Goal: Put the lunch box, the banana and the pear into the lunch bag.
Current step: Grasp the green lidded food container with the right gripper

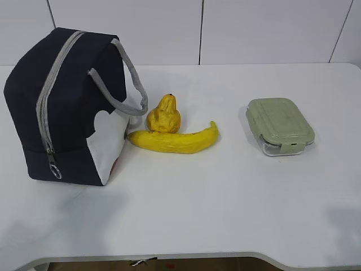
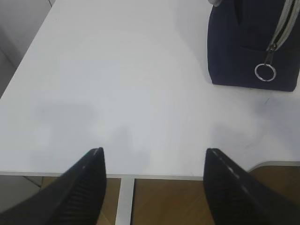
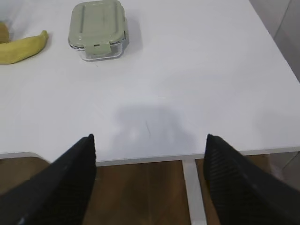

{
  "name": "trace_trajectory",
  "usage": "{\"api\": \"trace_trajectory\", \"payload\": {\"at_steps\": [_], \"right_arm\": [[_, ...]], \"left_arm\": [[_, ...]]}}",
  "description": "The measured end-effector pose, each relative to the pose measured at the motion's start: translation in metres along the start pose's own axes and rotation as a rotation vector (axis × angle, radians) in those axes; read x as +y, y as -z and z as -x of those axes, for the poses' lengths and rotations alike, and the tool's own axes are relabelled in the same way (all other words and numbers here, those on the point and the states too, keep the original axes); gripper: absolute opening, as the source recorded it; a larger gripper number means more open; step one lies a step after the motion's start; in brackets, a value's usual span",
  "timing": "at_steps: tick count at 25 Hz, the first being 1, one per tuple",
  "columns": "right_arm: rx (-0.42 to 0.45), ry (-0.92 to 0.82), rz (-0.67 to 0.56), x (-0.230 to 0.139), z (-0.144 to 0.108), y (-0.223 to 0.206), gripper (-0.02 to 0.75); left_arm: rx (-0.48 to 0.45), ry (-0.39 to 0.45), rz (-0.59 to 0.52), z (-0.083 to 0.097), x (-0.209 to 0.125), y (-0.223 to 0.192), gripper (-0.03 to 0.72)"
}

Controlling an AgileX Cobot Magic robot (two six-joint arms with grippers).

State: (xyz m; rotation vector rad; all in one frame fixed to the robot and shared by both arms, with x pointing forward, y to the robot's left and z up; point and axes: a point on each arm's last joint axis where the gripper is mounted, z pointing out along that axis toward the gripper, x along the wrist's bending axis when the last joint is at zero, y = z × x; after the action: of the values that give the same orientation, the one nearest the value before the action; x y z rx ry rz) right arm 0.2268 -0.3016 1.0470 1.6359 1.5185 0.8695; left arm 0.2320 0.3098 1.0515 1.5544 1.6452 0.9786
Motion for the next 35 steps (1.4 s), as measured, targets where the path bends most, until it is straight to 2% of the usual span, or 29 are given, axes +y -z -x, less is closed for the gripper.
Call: {"api": "trace_trajectory", "payload": {"at_steps": [6,14,21,27,35], "right_arm": [[0.097,-0.044,-0.002,0.0,-0.009,0.001,0.583],[0.11,-0.056,-0.049,0.017,-0.011,-0.009,0.583],[0.095,-0.049,-0.219,0.045,-0.012,-0.043,0.583],[0.08,-0.043,-0.292,0.07,-0.013,-0.072,0.583],[0.08,0.001,-0.481,0.091,-0.015,-0.121,0.545]], "left_arm": [[0.0,0.0,0.0,0.0,0.0,0.0,0.463],[0.001,-0.001,0.0,0.0,0.0,0.0,0.444],[0.001,-0.001,0.0,0.0,0.0,0.0,0.443],[0.001,-0.001,0.0,0.0,0.0,0.0,0.443],[0.001,-0.001,0.0,0.0,0.0,0.0,0.442]]}}
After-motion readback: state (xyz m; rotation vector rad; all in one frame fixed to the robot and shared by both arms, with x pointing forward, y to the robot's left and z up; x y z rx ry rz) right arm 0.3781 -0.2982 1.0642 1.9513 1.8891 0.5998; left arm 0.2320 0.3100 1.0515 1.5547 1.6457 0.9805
